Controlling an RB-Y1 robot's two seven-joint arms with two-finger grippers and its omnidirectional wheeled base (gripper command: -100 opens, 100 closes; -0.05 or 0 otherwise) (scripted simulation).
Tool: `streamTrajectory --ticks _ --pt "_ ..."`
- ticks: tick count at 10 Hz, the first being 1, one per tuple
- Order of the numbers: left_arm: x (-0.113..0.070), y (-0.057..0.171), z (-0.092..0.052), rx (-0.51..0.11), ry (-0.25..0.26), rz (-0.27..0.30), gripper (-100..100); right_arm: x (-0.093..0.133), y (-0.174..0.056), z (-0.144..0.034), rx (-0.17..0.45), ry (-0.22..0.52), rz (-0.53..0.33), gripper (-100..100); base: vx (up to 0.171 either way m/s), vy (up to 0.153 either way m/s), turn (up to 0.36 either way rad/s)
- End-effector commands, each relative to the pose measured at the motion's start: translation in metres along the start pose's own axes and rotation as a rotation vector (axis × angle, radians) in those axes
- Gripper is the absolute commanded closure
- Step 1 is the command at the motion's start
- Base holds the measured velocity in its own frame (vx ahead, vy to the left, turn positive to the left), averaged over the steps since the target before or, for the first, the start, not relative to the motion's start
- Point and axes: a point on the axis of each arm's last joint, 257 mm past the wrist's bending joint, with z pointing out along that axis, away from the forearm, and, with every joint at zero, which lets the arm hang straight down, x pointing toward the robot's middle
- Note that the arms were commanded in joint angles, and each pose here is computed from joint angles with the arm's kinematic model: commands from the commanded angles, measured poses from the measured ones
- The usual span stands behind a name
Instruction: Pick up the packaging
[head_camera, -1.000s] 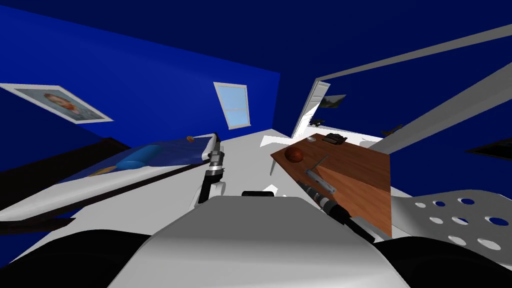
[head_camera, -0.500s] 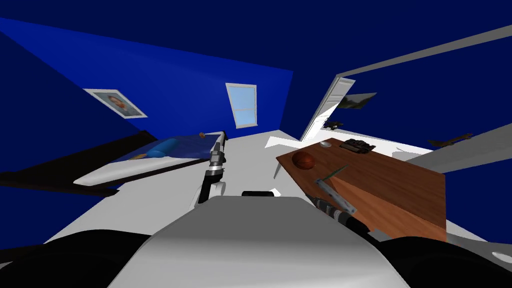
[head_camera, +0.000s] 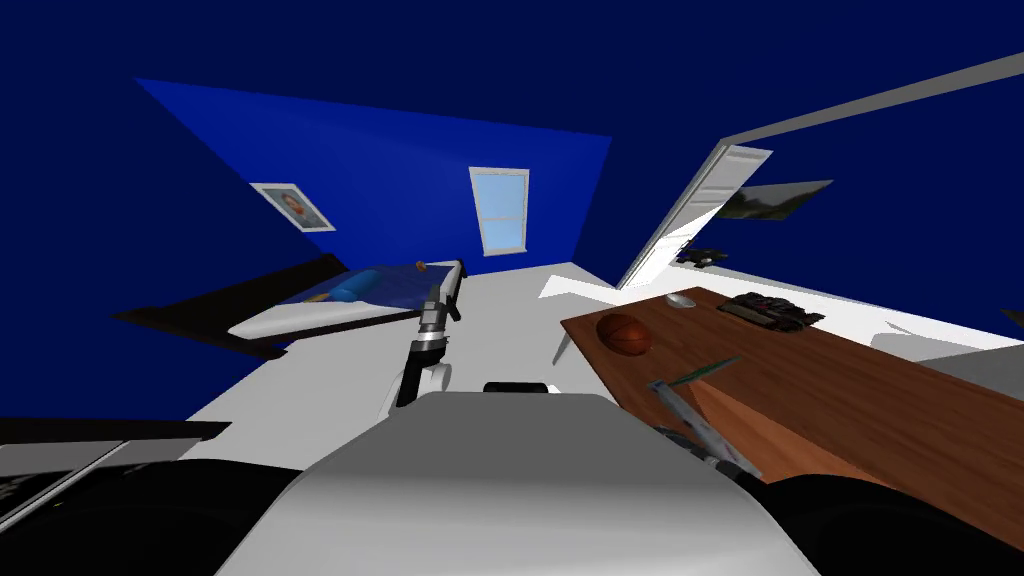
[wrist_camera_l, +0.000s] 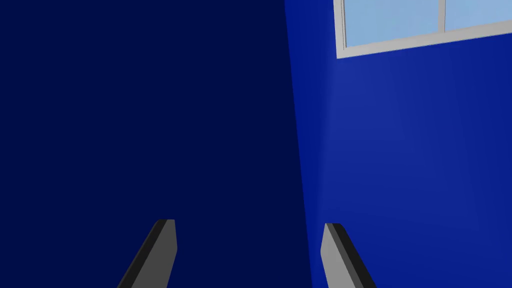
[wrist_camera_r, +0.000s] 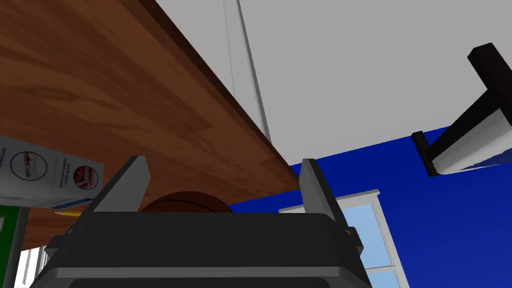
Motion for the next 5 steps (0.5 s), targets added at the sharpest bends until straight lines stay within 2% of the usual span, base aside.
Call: streamTrajectory --ticks 1,2,3,4,5 --pt "0.0 0.0 0.0 0.0 0.0 0.0 0 0.028 -0.029 -0.018 0.049 0.09 -0.067 -100 0.058 -0.06 0.26" --pt "0.0 0.0 0.0 0.0 0.0 0.0 0 0.028 -0.029 -0.018 0.049 0.09 -0.067 -100 0.04 -0.048 0.148" --pt "0.0 0.0 0.0 0.0 0.0 0.0 0 0.054 -0.048 -0.035 0.082 0.165 -0.118 -100 0.053 -0.052 0.229" --pt "0.0 0.0 0.0 0.0 0.0 0.0 0 0.078 -0.064 -0.052 0.107 0.236 -0.164 -100 0.077 -0.087 0.377" --pt "0.0 0.0 0.0 0.0 0.0 0.0 0 0.078 -0.065 -0.052 0.109 0.237 -0.164 -100 0.068 -0.094 0.174"
